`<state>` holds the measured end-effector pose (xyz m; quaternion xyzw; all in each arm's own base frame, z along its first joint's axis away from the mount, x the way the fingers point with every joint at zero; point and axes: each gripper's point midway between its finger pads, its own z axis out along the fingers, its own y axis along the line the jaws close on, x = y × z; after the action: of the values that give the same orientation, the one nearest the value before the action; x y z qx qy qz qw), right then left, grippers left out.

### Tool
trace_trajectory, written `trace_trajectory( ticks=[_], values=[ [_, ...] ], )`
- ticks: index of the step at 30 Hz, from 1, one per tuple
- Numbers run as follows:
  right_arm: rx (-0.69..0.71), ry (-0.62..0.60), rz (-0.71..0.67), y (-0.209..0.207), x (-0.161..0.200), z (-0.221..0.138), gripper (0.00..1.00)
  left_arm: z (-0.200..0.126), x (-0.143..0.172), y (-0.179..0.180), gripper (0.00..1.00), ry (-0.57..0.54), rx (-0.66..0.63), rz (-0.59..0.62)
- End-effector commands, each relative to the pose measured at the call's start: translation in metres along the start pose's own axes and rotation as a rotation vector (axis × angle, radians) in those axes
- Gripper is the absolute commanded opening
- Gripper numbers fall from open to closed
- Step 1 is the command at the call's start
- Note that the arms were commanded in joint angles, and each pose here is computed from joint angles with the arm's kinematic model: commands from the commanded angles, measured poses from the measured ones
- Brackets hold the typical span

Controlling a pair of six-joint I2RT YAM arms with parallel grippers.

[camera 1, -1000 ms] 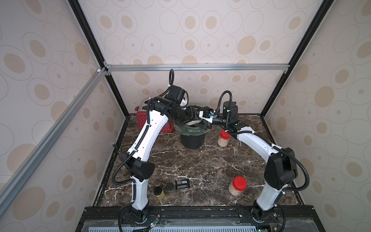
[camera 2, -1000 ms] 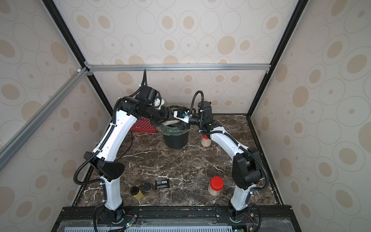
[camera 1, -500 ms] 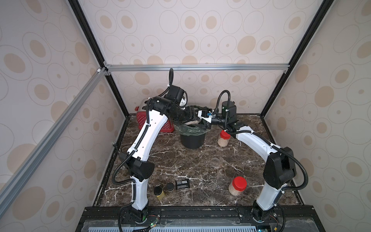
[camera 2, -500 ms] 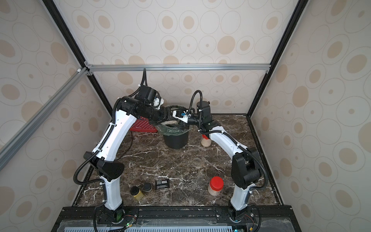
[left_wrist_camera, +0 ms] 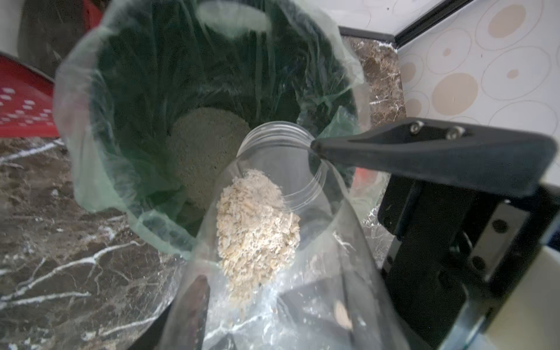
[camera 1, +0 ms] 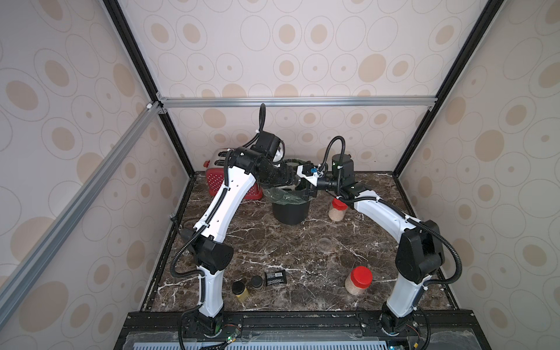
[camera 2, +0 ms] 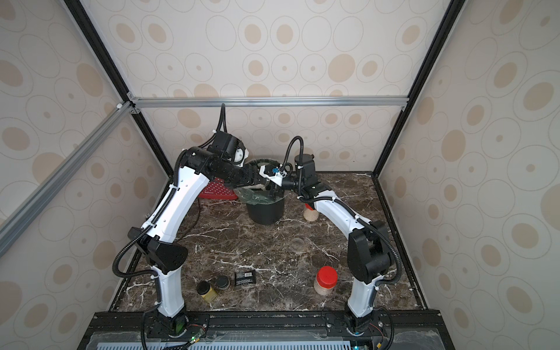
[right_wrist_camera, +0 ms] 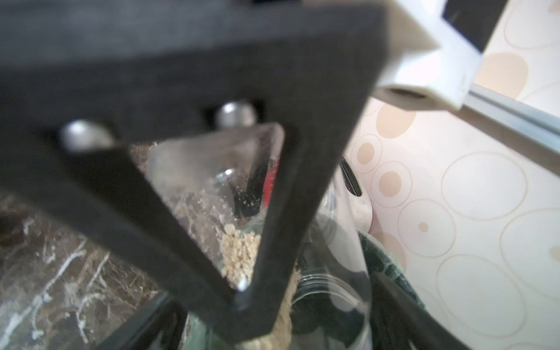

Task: Empty expired oatmeal from jars
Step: Pour the expired oatmeal into the trash bin.

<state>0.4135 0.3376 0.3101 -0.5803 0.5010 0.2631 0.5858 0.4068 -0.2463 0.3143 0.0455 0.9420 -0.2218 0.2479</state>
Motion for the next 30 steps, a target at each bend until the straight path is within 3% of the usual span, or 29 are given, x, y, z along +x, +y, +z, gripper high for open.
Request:
trace_trajectory(
  ticks=[1, 9, 13, 20, 25, 30],
  values=[
    [0.011, -0.013, 0.011, 0.004, -0.024, -0.005, 0.99, -0.002, -0.021, 0.007, 0.0, -0.088, -0.052, 0.071],
    [0.014, 0.025, 0.002, 0.02, -0.038, -0.029, 0.99, -0.004, -0.021, 0.006, 0.0, -0.093, -0.059, 0.095],
    [0.055, 0.077, 0.085, 0.016, -0.04, -0.041, 0.99, -0.006, -0.02, 0.004, 0.0, -0.094, -0.067, 0.114],
    [0.237, 0.128, 0.472, -0.02, -0.034, -0.065, 0.99, 0.013, -0.013, -0.006, 0.0, -0.05, -0.102, 0.159],
    [0.346, 0.165, 0.773, -0.052, -0.015, -0.081, 0.93, 0.014, -0.017, -0.002, 0.0, -0.07, -0.128, 0.148],
    [0.337, 0.113, 1.042, -0.079, -0.009, -0.09, 0.82, 0.02, -0.017, -0.002, 0.0, -0.06, -0.128, 0.146]
  ],
)
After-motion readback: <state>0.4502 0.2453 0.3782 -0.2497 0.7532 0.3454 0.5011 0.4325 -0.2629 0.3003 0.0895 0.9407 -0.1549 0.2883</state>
